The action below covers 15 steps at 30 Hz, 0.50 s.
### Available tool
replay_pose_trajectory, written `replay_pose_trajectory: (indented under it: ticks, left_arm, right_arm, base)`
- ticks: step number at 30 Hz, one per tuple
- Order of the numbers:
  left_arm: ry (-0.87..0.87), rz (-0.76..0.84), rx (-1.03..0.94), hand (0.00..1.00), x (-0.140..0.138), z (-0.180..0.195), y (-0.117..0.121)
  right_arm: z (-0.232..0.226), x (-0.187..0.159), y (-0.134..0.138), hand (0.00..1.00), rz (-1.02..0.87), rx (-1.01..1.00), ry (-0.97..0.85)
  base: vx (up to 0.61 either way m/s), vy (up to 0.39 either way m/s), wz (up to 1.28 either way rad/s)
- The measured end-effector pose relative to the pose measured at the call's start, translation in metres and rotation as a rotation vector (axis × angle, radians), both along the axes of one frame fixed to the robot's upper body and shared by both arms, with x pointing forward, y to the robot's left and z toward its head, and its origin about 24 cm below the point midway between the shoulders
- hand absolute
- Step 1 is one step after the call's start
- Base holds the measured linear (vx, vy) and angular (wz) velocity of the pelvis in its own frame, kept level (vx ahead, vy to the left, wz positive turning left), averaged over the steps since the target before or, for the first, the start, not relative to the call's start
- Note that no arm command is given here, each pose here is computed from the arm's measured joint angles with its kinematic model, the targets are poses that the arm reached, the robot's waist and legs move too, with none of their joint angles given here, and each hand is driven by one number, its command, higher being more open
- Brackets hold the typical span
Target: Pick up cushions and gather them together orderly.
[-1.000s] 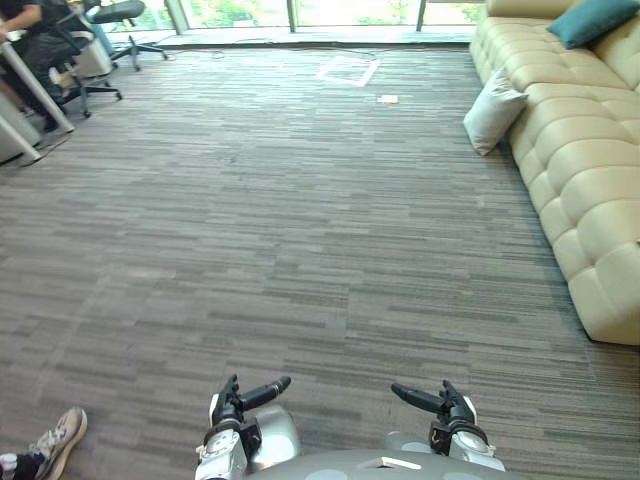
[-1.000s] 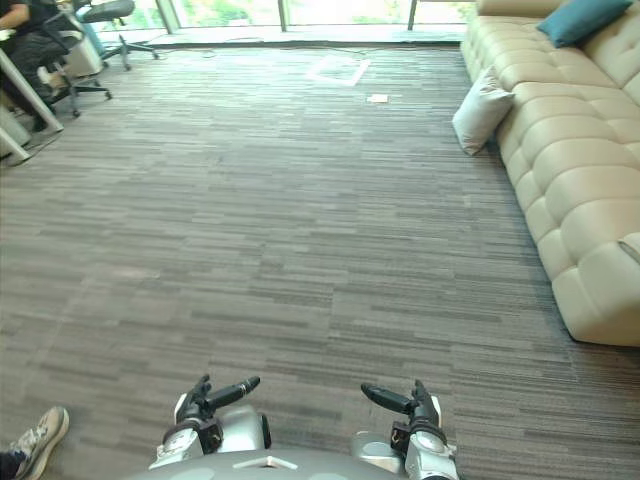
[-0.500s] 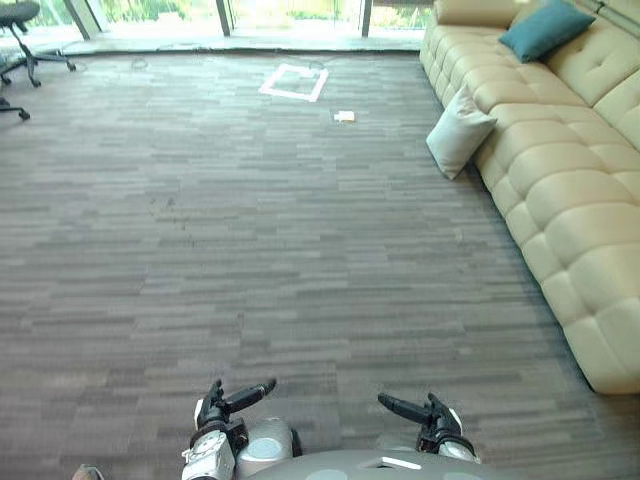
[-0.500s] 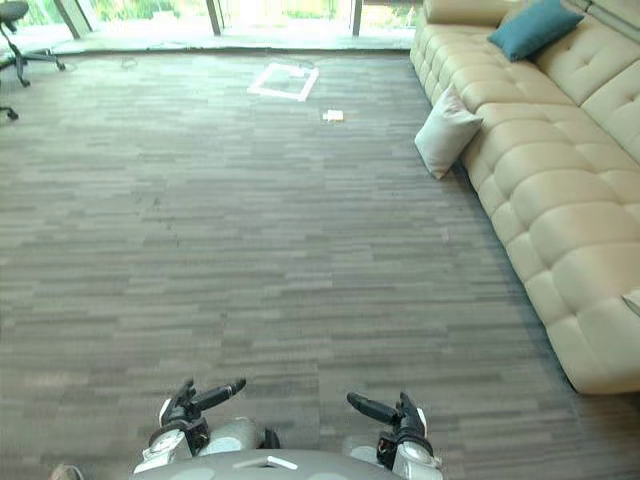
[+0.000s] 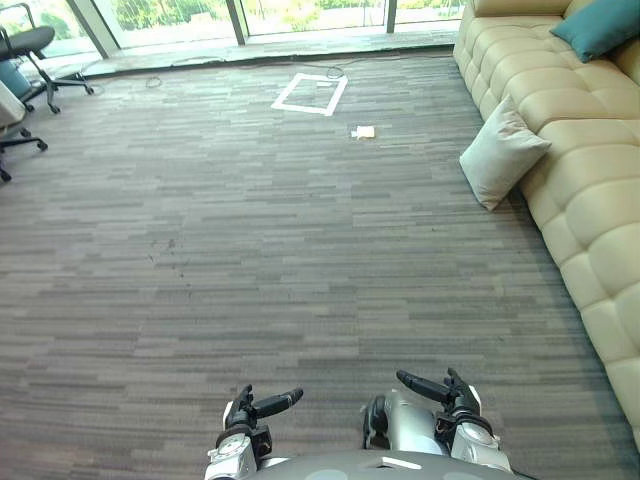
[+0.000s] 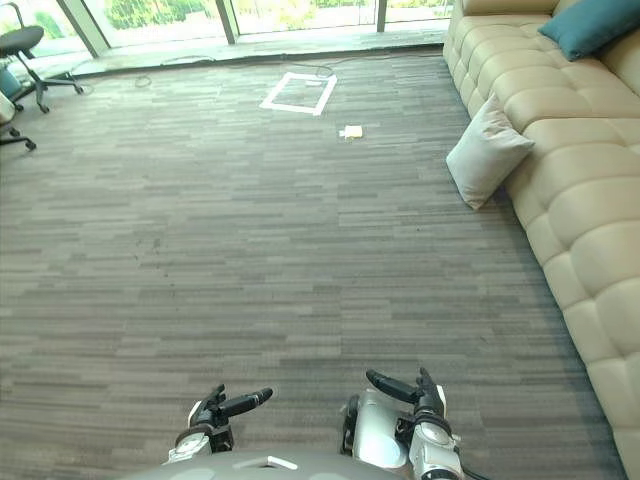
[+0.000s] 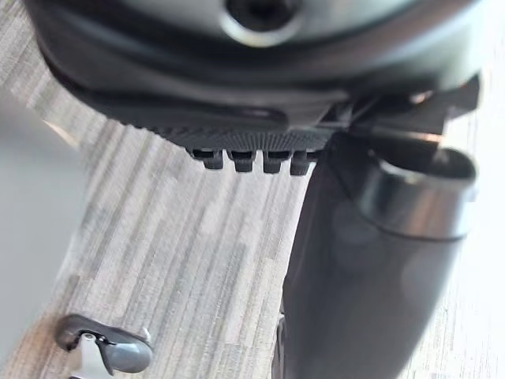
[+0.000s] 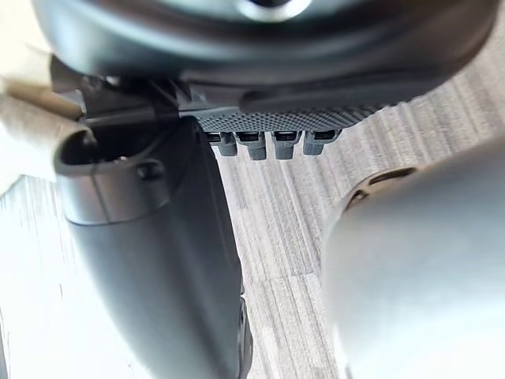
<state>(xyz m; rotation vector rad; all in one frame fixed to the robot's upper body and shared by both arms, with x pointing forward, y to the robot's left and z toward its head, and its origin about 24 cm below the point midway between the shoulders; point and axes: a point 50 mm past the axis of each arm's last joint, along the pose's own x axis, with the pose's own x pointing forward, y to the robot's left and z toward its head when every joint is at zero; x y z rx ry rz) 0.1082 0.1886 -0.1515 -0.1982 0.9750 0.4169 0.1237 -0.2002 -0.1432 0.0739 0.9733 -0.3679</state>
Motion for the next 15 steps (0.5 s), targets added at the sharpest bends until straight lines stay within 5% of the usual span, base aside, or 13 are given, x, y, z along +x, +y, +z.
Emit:
replay_pose_trajectory:
  ticks: [7, 15]
  left_arm:
    - [-0.081, 0.039, 0.021, 1.0, 0.012, 0.008, 0.009]
    - [-0.051, 0.047, 0.064, 1.0, 0.009, 0.008, 0.027]
  right_arm:
    - [-0.009, -0.014, 0.008, 1.0, 0.012, 0.022, 0.07]
    - [-0.014, -0.024, 0.033, 1.0, 0.03, 0.075, 0.096]
  base:
    - [0.44, 0.086, -0.43]
    - [0.59, 0.302, -0.54]
